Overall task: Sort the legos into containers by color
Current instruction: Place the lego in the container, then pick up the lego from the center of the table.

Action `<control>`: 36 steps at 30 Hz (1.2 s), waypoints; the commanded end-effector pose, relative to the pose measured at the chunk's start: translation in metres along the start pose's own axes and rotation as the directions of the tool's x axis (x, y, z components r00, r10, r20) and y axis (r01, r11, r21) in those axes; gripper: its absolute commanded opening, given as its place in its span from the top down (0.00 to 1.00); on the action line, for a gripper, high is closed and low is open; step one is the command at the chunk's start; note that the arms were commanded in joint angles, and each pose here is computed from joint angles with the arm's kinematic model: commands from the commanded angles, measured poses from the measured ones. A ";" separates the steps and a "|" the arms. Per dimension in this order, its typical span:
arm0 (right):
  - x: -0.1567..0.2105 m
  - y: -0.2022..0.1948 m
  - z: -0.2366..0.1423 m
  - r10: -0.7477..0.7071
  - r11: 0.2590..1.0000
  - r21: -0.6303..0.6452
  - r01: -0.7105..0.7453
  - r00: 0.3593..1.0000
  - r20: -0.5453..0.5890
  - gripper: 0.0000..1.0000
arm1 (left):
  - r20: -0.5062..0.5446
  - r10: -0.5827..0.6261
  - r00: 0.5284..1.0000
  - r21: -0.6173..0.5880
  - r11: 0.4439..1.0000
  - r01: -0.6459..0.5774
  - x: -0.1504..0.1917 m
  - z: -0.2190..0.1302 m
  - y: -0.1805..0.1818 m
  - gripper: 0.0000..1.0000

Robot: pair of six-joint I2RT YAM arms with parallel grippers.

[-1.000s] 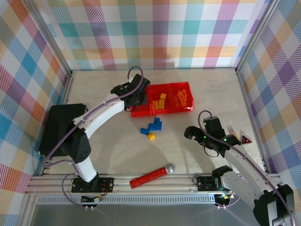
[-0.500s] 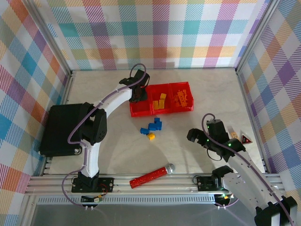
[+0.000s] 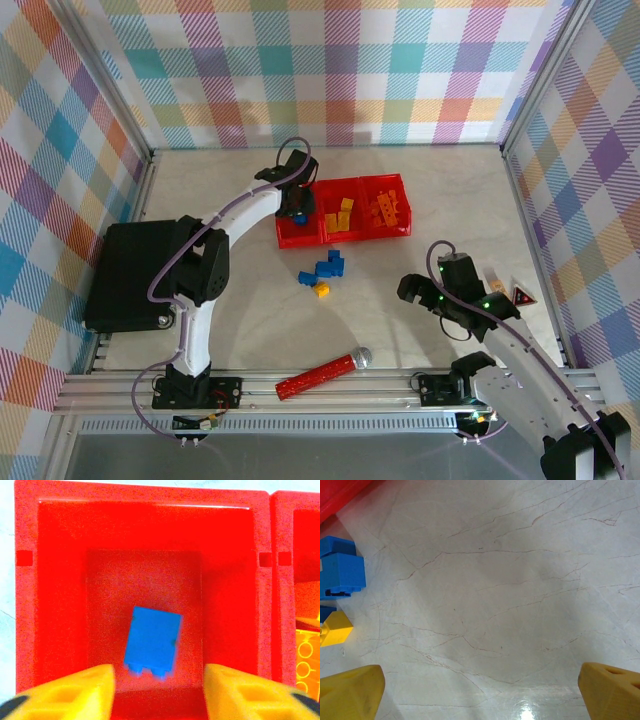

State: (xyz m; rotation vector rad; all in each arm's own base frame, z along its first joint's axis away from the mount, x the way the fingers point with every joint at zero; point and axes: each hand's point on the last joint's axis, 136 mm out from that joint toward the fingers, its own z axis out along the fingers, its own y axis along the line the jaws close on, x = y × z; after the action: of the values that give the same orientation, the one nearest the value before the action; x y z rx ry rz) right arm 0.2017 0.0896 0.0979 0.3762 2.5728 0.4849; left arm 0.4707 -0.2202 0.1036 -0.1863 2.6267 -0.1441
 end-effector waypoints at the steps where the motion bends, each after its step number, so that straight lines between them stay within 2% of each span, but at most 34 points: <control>1: -0.003 0.000 -0.004 -0.011 1.000 0.002 0.011 1.000 0.014 0.01 | 0.052 -0.001 0.999 0.031 1.000 -0.001 -0.014 -0.026 -0.001 0.35; 4: -0.003 -0.001 -0.005 -0.009 1.000 0.003 0.009 1.000 0.020 0.01 | 0.083 0.022 0.996 0.049 0.998 -0.026 -0.017 -0.049 -0.003 0.25; 8: -0.003 0.000 -0.008 -0.007 1.000 -0.003 0.007 1.000 0.024 0.01 | 0.156 0.055 0.986 0.064 0.996 -0.065 -0.007 -0.090 0.000 0.15; 11: -0.004 0.001 -0.008 -0.006 1.000 -0.008 0.006 1.000 0.028 0.01 | 0.193 0.061 0.979 0.089 0.993 -0.079 0.015 -0.118 0.004 0.12; 15: -0.005 0.002 -0.006 -0.002 1.000 -0.014 0.003 1.000 0.030 0.01 | 0.191 0.056 0.980 0.101 0.992 -0.076 0.060 -0.137 0.011 0.00; 21: -0.005 0.004 -0.002 0.008 1.000 -0.023 -0.007 1.000 0.027 0.01 | 0.150 -0.104 0.983 0.101 0.991 0.090 0.140 -0.134 0.017 0.00; 24: -0.004 0.005 0.000 0.015 0.999 -0.029 -0.015 1.000 0.019 0.01 | 0.169 -0.170 0.971 0.059 0.985 0.162 0.169 -0.131 0.016 0.00; 26: -0.002 0.005 -0.001 0.017 0.999 -0.033 -0.016 1.000 0.013 0.01 | 0.173 -0.204 0.964 0.050 0.979 0.198 0.182 -0.127 0.011 0.00; 30: -0.001 0.004 -0.005 0.007 0.999 -0.036 -0.007 1.000 0.023 0.01 | 0.192 -0.266 0.944 0.122 0.962 0.246 0.198 -0.118 -0.010 0.02; 36: 0.002 0.002 -0.007 0.003 0.999 -0.039 -0.002 1.000 0.019 0.01 | 0.123 -0.289 0.949 0.059 0.957 0.284 0.218 -0.088 -0.022 0.06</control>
State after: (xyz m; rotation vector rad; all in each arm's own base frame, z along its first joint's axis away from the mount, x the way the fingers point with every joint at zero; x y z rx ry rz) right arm 0.2026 0.0915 0.1094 0.3672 2.5200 0.5270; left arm 0.2359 -0.2622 0.0848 -0.4376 2.4774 -0.2493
